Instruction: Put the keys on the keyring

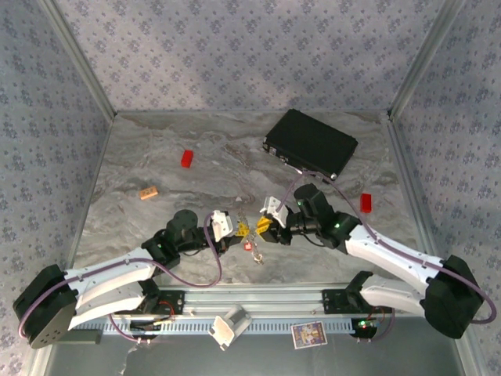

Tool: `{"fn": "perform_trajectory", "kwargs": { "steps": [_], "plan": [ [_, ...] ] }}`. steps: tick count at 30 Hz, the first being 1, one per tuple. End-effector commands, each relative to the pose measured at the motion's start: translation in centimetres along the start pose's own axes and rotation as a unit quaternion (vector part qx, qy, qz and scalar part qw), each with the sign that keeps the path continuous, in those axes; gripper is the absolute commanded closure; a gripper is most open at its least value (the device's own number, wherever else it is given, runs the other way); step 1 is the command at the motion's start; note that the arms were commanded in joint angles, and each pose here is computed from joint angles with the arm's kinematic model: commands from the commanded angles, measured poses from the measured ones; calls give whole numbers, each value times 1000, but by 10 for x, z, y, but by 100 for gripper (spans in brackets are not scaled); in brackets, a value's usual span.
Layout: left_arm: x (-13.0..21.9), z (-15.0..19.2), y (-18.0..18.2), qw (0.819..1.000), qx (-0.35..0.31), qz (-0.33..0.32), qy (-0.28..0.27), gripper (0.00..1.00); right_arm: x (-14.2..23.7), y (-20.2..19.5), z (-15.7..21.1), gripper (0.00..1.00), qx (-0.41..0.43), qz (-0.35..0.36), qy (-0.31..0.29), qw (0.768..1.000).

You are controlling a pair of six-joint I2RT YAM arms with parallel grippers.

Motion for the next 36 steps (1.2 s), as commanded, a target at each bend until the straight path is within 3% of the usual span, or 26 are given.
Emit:
{"fn": "perform_trajectory", "kwargs": {
  "steps": [1,16,20,23,25,28,33,36],
  "plan": [
    [0,-22,-2,998,-23,16,-49,100,6,6,-6,72,28,-4,-27,999],
    [-2,-24,-2,998,-21,24,-52,100,-7,7,-11,79,38,-29,-29,998],
    [-2,-24,-2,998,-21,25,-53,100,-9,7,-11,86,39,-33,-29,998],
    [-2,-24,-2,998,-21,23,-52,100,-8,8,-12,99,40,-36,-25,998],
    [-2,-24,1,999,-12,8,-43,100,-7,8,-13,100,43,-33,-20,998],
    [-5,-18,5,1000,-4,-8,6,74,-4,9,-14,100,52,-25,0,998],
    [-4,-12,3,999,-5,0,36,72,-4,8,-13,100,71,-16,51,996],
    [-5,-10,3,999,-10,7,50,76,-5,9,-16,100,79,-18,61,995]
  ]
}}
Point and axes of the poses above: each hand's point on the last joint's axis, 136 mm out from that joint toward the fingers, its own x axis back along the fingers, its own y axis along the line the jaws close on, z = x × y, the point moved 8 cm from there along x, back along the fingers, and after that the axes turned 1 degree about x, right-handed, at the moved point
